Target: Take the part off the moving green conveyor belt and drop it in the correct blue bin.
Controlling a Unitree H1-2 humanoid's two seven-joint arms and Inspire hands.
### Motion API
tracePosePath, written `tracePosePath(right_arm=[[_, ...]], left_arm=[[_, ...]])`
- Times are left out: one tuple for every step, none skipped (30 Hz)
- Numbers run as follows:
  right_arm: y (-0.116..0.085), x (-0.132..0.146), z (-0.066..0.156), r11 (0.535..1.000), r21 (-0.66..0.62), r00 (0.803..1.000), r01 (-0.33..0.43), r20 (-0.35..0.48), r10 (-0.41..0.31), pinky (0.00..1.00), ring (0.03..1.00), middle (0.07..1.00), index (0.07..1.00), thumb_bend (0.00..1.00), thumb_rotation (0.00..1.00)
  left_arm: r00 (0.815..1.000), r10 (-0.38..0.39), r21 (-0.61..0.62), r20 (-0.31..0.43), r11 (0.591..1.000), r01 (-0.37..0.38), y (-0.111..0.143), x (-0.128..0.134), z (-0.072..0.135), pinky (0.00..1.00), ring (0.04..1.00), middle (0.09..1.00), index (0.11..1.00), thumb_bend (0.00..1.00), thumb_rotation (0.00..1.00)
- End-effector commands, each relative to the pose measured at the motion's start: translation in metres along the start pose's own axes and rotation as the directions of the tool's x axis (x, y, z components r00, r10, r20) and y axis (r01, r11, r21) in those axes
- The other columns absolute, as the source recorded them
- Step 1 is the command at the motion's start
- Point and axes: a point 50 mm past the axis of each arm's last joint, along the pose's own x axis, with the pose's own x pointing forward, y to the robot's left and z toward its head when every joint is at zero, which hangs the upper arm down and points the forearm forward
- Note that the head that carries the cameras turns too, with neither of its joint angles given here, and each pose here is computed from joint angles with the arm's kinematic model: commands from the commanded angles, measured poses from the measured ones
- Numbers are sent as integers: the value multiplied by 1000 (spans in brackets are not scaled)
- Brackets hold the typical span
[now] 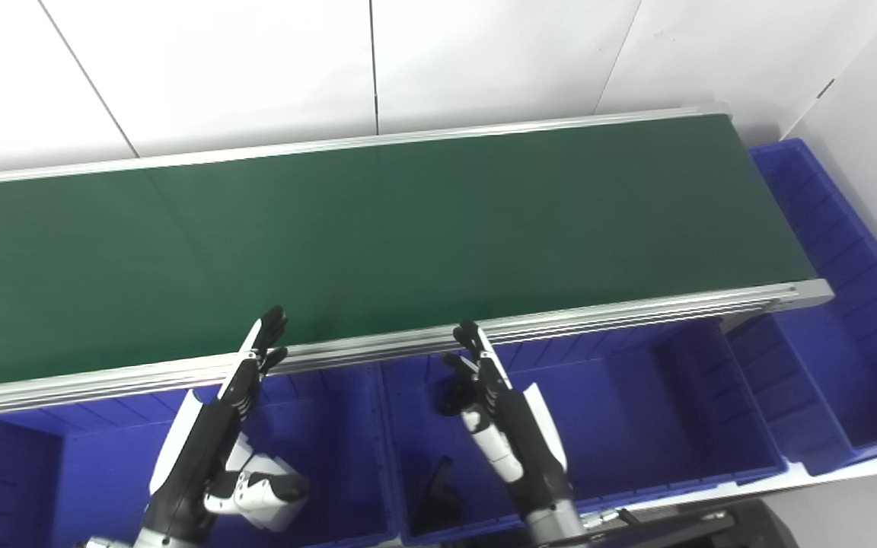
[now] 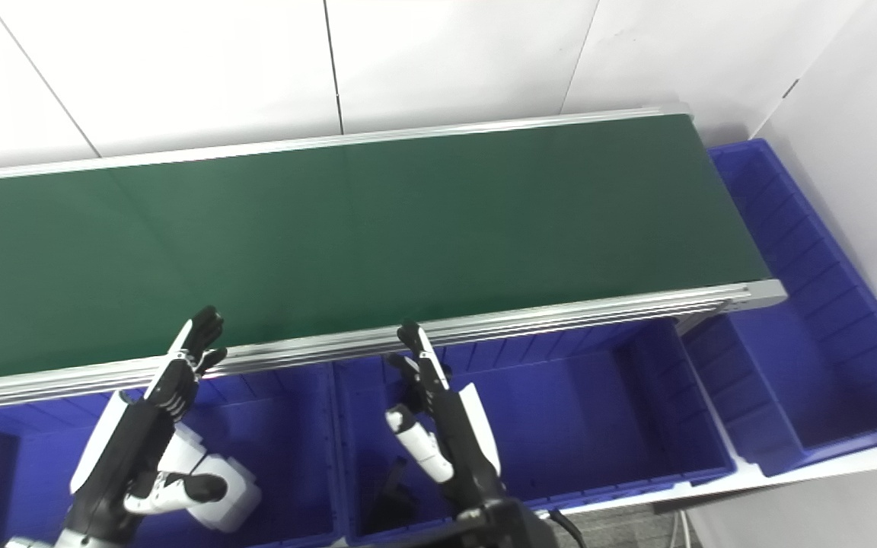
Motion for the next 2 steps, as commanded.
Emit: tracePosePath(right_arm=[[8, -3, 11, 999, 47, 999, -11, 49, 8, 905, 892, 954, 1000, 838, 991], [5, -4, 11, 999, 40, 999, -14, 45, 12, 899, 890, 953, 1000, 840, 996]], left_arm=[[999, 48, 7, -4, 999, -48, 3, -7, 6, 938, 1000, 1000, 1000, 862, 748], [998, 58, 10, -15, 998, -58, 2, -10, 4, 925, 998, 1000, 1000, 859, 767]])
